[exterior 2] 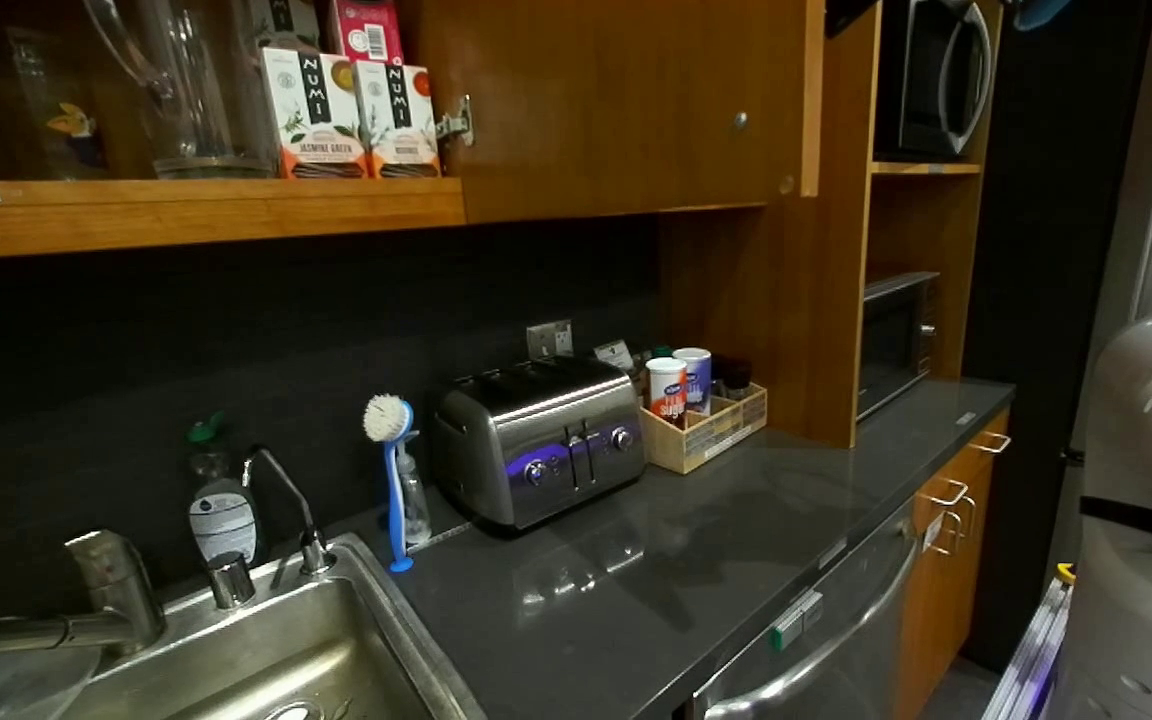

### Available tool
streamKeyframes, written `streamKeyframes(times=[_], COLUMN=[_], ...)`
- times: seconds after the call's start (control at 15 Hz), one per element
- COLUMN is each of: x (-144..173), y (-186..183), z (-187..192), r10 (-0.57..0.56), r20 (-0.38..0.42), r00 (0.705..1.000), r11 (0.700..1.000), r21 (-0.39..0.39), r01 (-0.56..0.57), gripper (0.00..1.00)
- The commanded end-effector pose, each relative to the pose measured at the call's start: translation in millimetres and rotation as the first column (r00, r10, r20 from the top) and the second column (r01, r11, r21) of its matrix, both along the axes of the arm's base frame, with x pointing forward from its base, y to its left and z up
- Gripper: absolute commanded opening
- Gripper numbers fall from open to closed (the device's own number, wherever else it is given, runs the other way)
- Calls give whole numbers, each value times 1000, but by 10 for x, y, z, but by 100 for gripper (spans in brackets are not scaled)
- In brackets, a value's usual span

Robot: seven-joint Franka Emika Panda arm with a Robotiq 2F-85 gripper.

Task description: Open the right door of the cabinet above the sink.

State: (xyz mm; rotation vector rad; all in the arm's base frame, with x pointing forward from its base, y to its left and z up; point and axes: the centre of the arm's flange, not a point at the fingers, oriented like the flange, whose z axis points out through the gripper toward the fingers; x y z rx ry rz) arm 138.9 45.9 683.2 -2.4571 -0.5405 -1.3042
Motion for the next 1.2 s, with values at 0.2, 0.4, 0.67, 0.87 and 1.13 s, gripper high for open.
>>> streamKeyframes(times=[0.2,0.4,0.67,0.87,1.13], x=[-397,-534,-729,-832,-965], y=[-90,-103,-56,16,81], z=[-25,-28,-33,-49,137], r10=[-4,0,30,66,33], r20=[58,83,129,160,238], r00=[998,997,991,985,971], r11=[1000,1000,1000,998,999], r21=[15,21,-6,-26,9], r01=[3,-2,-30,-62,-36], gripper=[100,100,100,100,100])
